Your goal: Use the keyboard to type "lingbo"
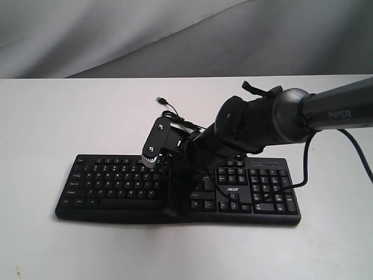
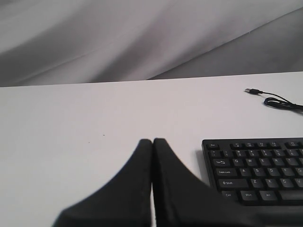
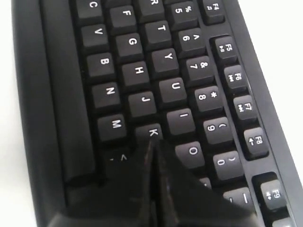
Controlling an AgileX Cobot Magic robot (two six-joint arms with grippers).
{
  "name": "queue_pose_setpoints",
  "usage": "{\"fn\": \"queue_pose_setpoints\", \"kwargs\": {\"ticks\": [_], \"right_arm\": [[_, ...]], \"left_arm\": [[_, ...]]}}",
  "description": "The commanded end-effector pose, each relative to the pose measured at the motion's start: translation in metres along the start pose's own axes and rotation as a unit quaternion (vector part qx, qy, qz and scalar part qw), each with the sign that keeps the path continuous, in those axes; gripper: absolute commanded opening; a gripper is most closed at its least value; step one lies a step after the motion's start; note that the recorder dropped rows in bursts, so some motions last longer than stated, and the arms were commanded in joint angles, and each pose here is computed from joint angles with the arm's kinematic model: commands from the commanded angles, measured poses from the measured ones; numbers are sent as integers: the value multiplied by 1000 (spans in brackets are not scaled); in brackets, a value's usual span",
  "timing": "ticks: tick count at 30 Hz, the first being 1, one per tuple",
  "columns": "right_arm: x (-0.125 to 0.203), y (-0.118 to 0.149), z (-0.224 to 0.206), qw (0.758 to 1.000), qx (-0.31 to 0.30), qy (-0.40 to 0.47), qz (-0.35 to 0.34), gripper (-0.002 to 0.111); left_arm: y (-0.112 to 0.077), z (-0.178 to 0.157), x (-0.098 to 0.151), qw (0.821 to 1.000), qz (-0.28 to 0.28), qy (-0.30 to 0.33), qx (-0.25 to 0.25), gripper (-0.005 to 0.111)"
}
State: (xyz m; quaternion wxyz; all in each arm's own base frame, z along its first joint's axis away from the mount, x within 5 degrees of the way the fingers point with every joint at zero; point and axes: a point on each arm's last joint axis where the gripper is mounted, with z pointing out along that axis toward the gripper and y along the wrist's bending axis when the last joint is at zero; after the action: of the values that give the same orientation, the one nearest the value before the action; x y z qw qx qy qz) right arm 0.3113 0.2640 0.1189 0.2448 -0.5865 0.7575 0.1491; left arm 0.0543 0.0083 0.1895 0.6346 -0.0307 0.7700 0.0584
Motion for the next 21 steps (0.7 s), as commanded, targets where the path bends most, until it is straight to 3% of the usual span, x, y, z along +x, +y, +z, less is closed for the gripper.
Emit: {"fn": "queue_pose_setpoints", "kwargs": {"ticks": [1,21], "right_arm": [[-1,-1,0,1000,5,0,-8,0],[-10,-3,-9,999,30,-16,-17,0]], "left_arm": [[0,0,0,1000,-1,-6,0,0],[0,0,0,1000,-1,-6,0,0]]}}
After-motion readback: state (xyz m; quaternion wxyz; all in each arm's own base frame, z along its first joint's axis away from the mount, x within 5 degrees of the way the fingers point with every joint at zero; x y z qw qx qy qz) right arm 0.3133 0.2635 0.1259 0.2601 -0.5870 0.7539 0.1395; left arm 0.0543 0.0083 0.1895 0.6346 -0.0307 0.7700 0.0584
